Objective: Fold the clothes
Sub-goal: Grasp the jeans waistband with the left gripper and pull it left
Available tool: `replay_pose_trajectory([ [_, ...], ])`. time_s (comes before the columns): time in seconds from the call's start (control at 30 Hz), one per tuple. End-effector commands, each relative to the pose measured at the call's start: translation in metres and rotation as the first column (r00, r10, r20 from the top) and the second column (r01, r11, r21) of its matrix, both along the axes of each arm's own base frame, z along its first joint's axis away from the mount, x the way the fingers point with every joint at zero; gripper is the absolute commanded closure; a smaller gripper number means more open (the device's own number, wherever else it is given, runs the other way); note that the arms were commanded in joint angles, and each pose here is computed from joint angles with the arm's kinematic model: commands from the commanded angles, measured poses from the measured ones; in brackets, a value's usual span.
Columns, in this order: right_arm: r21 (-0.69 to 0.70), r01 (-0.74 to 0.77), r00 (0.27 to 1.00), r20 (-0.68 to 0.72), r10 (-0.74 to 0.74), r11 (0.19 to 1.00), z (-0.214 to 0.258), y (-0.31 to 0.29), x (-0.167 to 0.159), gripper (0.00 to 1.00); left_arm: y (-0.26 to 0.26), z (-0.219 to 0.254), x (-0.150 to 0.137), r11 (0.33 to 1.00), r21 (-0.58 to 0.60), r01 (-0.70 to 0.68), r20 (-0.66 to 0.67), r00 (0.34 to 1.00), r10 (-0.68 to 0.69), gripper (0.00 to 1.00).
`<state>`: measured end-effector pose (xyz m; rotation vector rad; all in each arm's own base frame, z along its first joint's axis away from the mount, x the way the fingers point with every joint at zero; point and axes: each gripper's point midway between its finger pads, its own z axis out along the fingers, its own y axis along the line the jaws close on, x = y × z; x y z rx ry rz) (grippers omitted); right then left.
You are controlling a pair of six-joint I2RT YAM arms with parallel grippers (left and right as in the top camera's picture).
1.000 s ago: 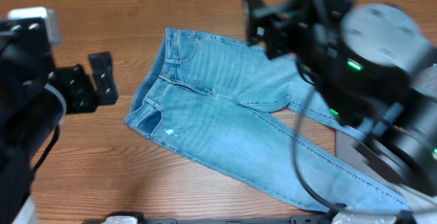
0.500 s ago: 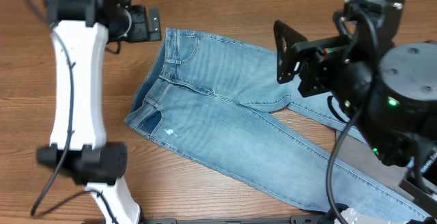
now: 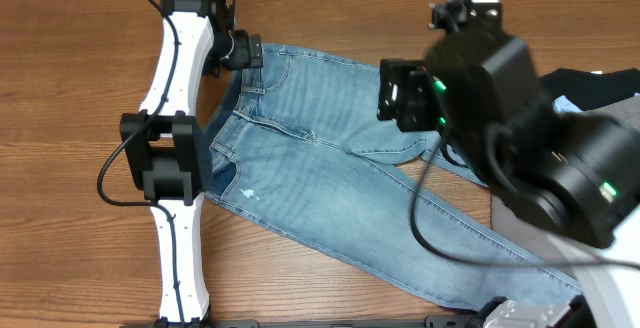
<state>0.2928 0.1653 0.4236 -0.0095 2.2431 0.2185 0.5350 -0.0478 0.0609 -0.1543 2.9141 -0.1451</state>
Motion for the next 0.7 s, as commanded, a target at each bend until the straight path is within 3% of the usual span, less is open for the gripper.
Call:
replay_pose_trajectory([
  [0.0,0.047,0.052,0.998,-0.047,-0.050,0.998,-0.009,0.001,0.005,0.10,-0.005,-0.019,0.010,1.000,-0.003,0.031,0.015,0.999,-0.031,0.01],
  [0.07,0.043,0.052,0.997,-0.051,-0.050,0.998,-0.010,0.001,0.005,0.10,-0.005,-0.027,0.011,1.000,-0.003,0.029,0.008,1.000,-0.029,0.11],
  [0.2,0.042,0.046,0.997,-0.064,-0.043,0.998,-0.012,0.002,0.003,0.10,-0.007,-0.063,0.007,1.000,-0.011,0.029,-0.050,0.998,-0.029,0.45],
  [0.4,0.038,0.056,0.994,-0.091,-0.053,0.998,-0.018,-0.001,-0.001,0.10,-0.017,-0.096,-0.001,0.997,-0.067,0.036,-0.113,0.993,-0.043,0.78],
  [0.43,0.032,0.057,0.994,-0.098,-0.053,0.998,-0.019,-0.002,-0.002,0.11,-0.011,-0.096,-0.001,0.999,-0.044,0.028,-0.113,0.993,-0.033,0.93],
  [0.5,0.025,0.059,0.993,-0.108,-0.056,0.998,-0.021,-0.003,-0.004,0.11,0.022,-0.097,-0.005,0.992,0.098,-0.076,-0.130,0.988,0.088,0.96],
  [0.6,0.017,0.054,0.991,-0.126,-0.051,0.998,-0.024,-0.004,-0.007,0.12,0.091,-0.088,-0.024,0.912,0.346,-0.219,-0.141,0.949,0.281,0.96],
  [0.67,0.018,0.062,0.989,-0.139,-0.058,0.998,-0.026,-0.005,-0.009,0.13,0.130,-0.080,-0.036,0.869,0.416,-0.267,-0.147,0.924,0.354,0.96],
])
